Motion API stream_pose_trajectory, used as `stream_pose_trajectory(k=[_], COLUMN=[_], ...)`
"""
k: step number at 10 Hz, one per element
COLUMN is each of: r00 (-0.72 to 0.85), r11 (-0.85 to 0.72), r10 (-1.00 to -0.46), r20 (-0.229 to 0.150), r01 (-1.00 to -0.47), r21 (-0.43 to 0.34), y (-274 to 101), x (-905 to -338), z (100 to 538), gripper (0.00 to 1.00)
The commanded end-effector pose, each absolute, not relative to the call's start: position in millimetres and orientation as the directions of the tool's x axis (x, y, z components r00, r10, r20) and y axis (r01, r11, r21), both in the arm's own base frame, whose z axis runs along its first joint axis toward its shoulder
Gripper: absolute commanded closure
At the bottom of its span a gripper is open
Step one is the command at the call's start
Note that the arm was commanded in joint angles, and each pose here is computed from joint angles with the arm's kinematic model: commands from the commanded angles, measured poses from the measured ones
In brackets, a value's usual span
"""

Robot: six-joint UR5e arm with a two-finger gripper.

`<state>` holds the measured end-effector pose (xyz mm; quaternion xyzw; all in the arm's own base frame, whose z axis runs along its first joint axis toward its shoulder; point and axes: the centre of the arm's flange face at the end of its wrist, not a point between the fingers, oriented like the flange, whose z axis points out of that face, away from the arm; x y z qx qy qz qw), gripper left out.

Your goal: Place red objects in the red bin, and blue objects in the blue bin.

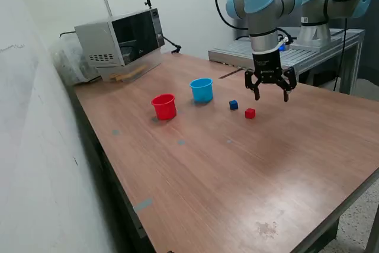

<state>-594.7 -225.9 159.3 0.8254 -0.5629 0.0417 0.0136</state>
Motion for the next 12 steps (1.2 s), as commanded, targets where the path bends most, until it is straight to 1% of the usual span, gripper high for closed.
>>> stream_pose_trajectory(k=[1,4,12], r00=[0.354,0.347,0.356], r11=[-0.358,-0.350,-0.360], r10=[-0.931,-0.934,-0.930], r20=[0.087,0.088,0.092], r01=[-0.933,-0.936,-0.932], r21=[-0.027,-0.027,-0.039], y=[-215,-203,-186], x=[-607,-614,-620], z=[150,147,137], gripper=[0.00,0.00,0.00])
